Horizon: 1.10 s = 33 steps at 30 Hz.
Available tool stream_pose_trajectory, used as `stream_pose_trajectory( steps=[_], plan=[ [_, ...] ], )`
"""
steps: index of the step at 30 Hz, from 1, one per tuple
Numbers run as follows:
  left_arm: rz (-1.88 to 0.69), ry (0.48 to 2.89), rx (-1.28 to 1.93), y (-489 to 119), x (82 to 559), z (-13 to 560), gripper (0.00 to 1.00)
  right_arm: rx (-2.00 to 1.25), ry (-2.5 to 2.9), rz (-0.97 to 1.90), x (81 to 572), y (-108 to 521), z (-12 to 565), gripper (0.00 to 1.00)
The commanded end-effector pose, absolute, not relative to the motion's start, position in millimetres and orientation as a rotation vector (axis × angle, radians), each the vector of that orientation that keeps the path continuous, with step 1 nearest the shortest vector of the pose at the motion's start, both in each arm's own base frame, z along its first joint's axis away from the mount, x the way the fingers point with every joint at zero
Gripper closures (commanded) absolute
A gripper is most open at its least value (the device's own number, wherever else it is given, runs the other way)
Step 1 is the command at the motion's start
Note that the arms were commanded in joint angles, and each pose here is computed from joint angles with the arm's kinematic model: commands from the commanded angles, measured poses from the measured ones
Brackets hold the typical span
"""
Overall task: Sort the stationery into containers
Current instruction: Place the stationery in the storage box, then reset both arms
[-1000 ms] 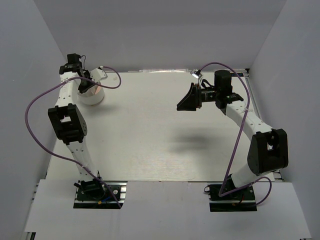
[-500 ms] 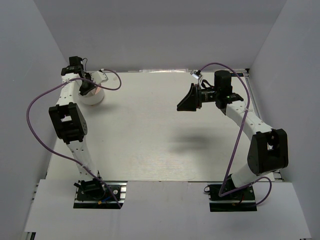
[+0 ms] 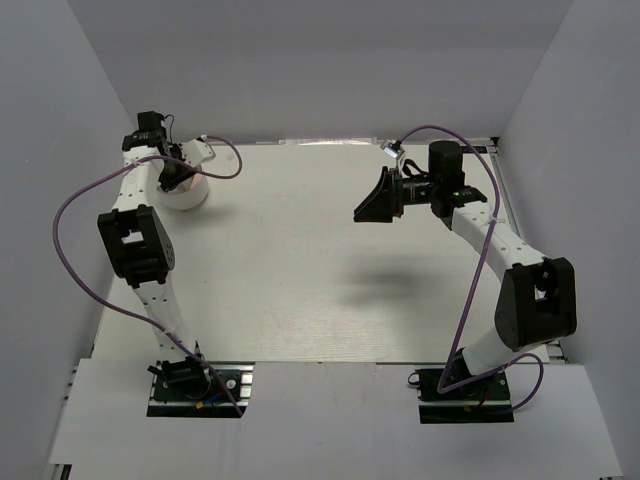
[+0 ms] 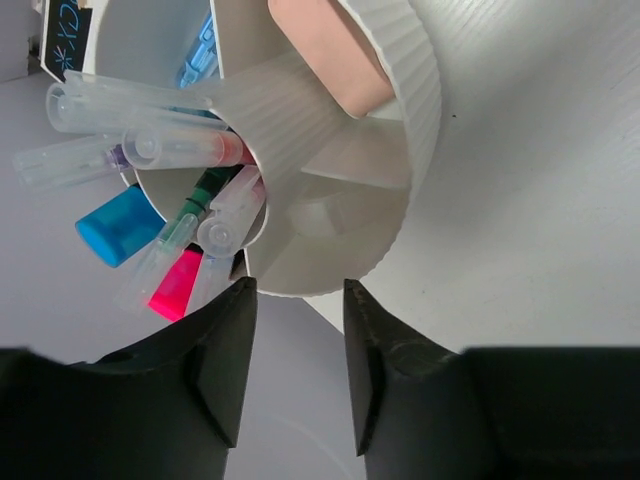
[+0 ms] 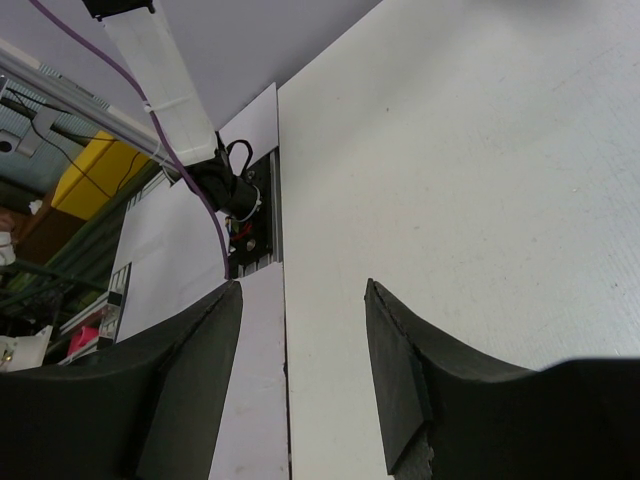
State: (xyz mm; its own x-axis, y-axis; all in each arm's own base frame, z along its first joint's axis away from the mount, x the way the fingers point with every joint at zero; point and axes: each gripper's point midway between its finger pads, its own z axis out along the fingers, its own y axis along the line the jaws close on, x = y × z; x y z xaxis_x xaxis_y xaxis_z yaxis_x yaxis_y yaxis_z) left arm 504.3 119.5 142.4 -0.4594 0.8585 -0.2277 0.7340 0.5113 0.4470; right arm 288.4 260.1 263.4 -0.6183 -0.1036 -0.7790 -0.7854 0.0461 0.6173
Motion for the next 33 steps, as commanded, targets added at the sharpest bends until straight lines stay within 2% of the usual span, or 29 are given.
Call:
stream_pose_trajectory(
  steps=[1,5,9,10,12,14,15,17,20,27,33],
  plan=[
    [0.413,2.234,1.26,113.2,510.9,184.3,0.51,-0.902,1.769,1.615,286.3,257.9,266.0,0.42],
    [0.332,2.139,1.231,92.8,506.3,221.4,0.57,-0.906,1.773,1.574,286.7,256.4,267.7,0.43],
    [0.2,1.996,1.114,52.2,478.3,285.3,0.51,-0.906,1.792,1.444,293.7,250.5,265.7,0.43],
    [0.193,2.003,1.061,47.0,474.4,293.8,0.45,-0.867,1.829,1.401,299.3,245.8,261.8,0.42],
    [0.003,2.007,0.908,19.2,464.5,316.0,0.4,-0.837,1.854,1.362,303.5,239.8,259.0,0.41],
    [-0.232,2.104,0.761,-3.3,448.7,311.4,0.2,-0.754,1.918,1.259,316.8,224.3,251.9,0.37],
    [-0.326,2.125,0.697,-12.2,450.4,310.1,0.05,-0.727,1.929,1.192,321.7,217.0,253.5,0.3],
    [-0.604,2.14,0.57,-42.5,439.8,310.6,0.02,-0.633,1.999,1.002,340.5,188.9,244.1,0.21],
    [-0.804,2.14,0.376,-65.7,434.6,303.2,0.02,-0.55,2.032,0.764,352.8,146.7,242.0,0.13],
    [-0.551,2.177,0.208,-45.2,404.7,269.8,0.02,-0.367,2.056,0.51,329.0,75.3,226.1,0.11],
    [-0.499,2.174,0.215,-42.8,375.1,250.4,0.02,-0.305,2.072,0.514,306.7,61.1,205.9,0.11]
  ],
)
